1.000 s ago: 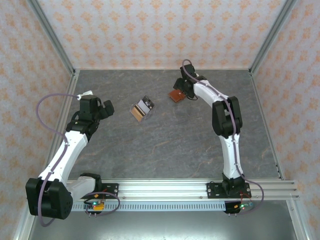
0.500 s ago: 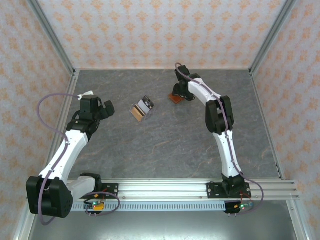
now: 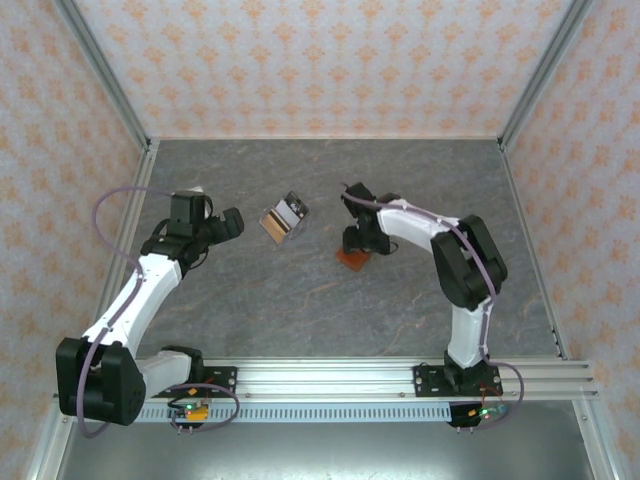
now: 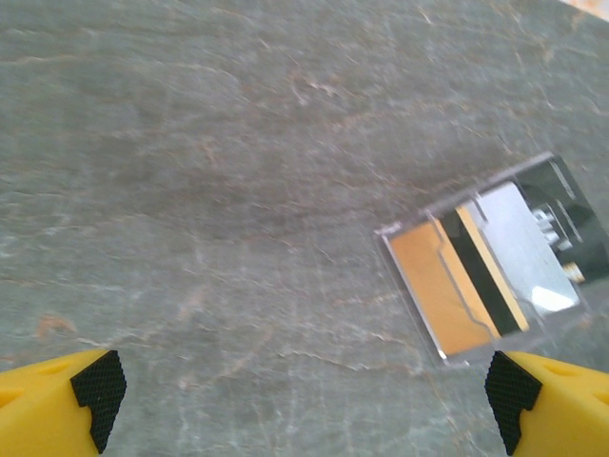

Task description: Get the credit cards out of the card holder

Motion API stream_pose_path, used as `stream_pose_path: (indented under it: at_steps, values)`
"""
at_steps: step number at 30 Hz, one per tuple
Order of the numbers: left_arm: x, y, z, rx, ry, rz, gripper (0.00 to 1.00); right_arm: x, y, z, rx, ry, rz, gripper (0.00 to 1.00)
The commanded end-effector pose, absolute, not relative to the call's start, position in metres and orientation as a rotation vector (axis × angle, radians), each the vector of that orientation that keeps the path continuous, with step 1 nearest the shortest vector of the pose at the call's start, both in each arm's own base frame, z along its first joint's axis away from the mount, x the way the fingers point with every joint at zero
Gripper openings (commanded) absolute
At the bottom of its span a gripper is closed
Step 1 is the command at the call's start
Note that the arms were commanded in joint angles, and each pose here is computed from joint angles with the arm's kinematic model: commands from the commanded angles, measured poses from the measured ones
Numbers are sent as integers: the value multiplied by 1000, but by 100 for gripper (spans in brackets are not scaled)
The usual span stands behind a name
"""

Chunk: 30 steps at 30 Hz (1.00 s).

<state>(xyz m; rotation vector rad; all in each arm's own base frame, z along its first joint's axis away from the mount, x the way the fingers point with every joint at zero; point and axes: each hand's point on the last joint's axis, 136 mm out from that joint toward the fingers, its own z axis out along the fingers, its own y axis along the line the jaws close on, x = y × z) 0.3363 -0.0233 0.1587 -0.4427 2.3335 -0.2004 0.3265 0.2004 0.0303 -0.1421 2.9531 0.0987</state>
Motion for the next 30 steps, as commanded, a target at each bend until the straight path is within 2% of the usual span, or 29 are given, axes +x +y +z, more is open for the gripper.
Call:
stream_pose_path:
  at_steps: [1,4,7,10,12,17,22,30]
  values:
    - [336,-47,161,-393,2370,-282,100,264,190,9,-206,3126,145,69]
    - [339,-69,156,-356,2399,-376,100,261,200,43,-186,3053,312,70]
    - [342,-94,152,-338,2420,-494,100,279,191,80,-72,2915,285,72]
    - [342,-123,147,-314,2439,-603,100,290,177,96,100,2814,244,71]
    - [340,-141,142,-321,2461,-643,100,289,171,94,196,2787,243,68]
    - [334,-188,130,-236,2553,-691,100,282,157,74,425,2753,261,51]
    - [333,-245,120,-124,2579,-857,92,277,151,49,473,2798,219,40]
    - [325,-279,90,-111,2665,-885,85,291,164,34,438,2853,249,38]
